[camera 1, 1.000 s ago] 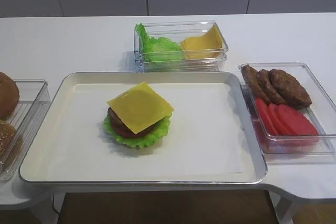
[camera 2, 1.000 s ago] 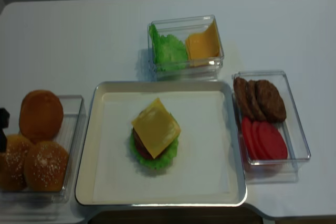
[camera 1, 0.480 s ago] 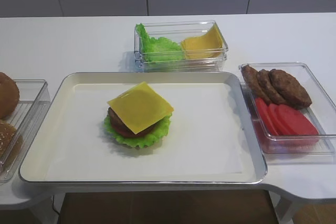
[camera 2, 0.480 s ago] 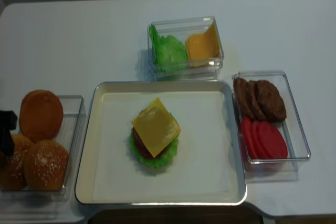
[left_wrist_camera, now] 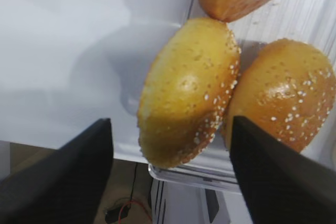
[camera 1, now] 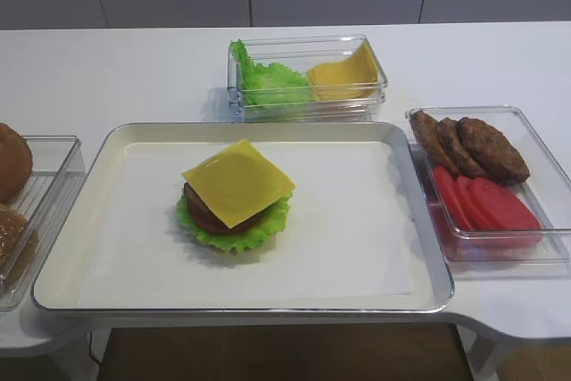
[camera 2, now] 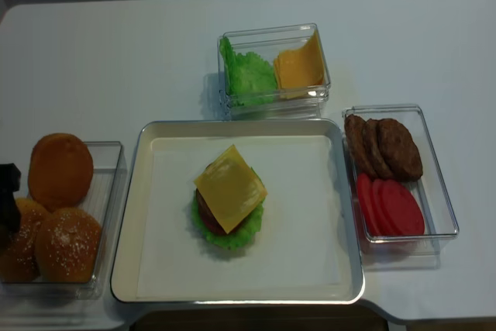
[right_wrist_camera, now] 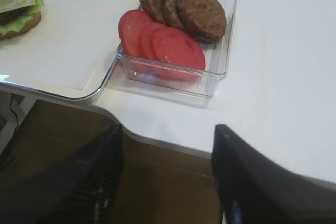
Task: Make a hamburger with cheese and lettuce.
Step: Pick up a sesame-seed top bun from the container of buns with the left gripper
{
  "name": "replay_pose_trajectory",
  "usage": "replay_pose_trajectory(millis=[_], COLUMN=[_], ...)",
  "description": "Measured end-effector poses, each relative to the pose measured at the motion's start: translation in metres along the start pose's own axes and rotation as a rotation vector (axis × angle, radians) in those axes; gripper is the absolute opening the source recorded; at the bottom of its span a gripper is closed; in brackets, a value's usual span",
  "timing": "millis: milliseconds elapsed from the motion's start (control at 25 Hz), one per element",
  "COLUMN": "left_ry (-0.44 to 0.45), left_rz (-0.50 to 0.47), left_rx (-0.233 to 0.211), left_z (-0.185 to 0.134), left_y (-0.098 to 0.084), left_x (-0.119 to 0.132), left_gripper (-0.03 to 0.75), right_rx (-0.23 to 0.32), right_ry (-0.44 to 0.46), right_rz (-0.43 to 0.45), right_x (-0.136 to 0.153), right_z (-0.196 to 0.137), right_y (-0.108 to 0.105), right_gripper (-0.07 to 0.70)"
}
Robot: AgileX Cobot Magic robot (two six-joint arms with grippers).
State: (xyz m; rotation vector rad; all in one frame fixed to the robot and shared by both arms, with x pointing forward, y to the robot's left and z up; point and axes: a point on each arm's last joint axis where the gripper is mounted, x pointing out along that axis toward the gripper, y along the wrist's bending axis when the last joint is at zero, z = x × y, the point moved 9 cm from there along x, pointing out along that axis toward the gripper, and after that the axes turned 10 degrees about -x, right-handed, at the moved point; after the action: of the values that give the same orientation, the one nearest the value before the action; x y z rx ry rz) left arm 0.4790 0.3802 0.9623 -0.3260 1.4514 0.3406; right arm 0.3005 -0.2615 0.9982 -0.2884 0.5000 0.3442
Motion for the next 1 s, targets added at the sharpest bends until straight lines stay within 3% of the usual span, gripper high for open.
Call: replay_pose_trajectory(millis=[360,1000], left_ry=[0.051,0.073], left_rz=[-0.016,-0.062], left_rx=[-0.008,0.016], left_z=[0.002,0.002], left_y=[-0.004,-0.012], left_x=[0.013,0.018], left_gripper=[0.521,0.518], right_rx=[0.0,0.0], right_ry=[0.0,0.0], right_rz=[0.0,0.0], right_x=[0.0,0.0], right_z=[0.0,0.0], right_y=[0.0,0.0], right_gripper=[0.424,0.424])
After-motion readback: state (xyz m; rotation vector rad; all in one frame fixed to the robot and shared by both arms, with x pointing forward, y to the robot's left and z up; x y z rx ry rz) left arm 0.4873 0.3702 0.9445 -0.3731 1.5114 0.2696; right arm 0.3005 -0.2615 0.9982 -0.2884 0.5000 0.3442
